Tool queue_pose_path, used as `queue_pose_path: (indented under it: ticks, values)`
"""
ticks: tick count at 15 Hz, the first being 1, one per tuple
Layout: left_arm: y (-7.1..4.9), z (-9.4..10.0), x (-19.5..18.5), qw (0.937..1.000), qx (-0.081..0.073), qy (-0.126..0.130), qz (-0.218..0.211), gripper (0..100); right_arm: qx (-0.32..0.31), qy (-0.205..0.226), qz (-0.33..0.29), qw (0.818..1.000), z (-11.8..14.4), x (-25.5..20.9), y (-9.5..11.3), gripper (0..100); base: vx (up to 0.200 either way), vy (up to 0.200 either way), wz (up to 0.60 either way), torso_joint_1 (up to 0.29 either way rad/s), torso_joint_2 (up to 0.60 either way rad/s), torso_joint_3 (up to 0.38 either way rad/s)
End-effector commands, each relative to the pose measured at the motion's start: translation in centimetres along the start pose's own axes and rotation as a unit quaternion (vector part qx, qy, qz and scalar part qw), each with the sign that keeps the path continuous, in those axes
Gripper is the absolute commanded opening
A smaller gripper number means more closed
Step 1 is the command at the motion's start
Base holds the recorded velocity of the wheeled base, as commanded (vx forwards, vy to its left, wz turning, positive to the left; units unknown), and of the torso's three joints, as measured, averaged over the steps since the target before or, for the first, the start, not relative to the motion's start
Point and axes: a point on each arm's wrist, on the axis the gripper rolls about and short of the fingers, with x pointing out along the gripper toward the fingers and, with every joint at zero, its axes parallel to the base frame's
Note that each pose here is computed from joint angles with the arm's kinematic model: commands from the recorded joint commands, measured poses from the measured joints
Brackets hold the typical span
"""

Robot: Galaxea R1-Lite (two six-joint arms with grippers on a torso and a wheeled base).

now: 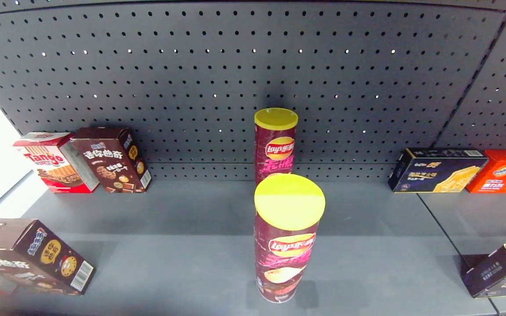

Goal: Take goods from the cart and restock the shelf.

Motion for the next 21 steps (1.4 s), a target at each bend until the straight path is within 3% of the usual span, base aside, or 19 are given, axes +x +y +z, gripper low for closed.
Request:
queue_pose_path:
  ticks: [1,6,21]
  values:
    - [0.0,0.03,0.0,1.0,0.0,0.0,0.0,100,0.0,0.001,0.0,1.0,0.0,0.01,0.0,100,0.0,0.0,0.0,0.0,0.0,0.0]
    - [0.0,0.03,0.0,1.0,0.0,0.0,0.0,100,0.0,0.001,0.001,1.0,0.0,0.01,0.0,100,-0.08,0.0,0.0,0.008,0.0,-0.001]
    - [0.0,-0.01,0.01,1.0,-0.001,0.001,0.0,100,0.0,0.0,0.0,1.0,0.02,0.01,0.0,100,0.0,0.0,0.0,0.0,0.0,0.0]
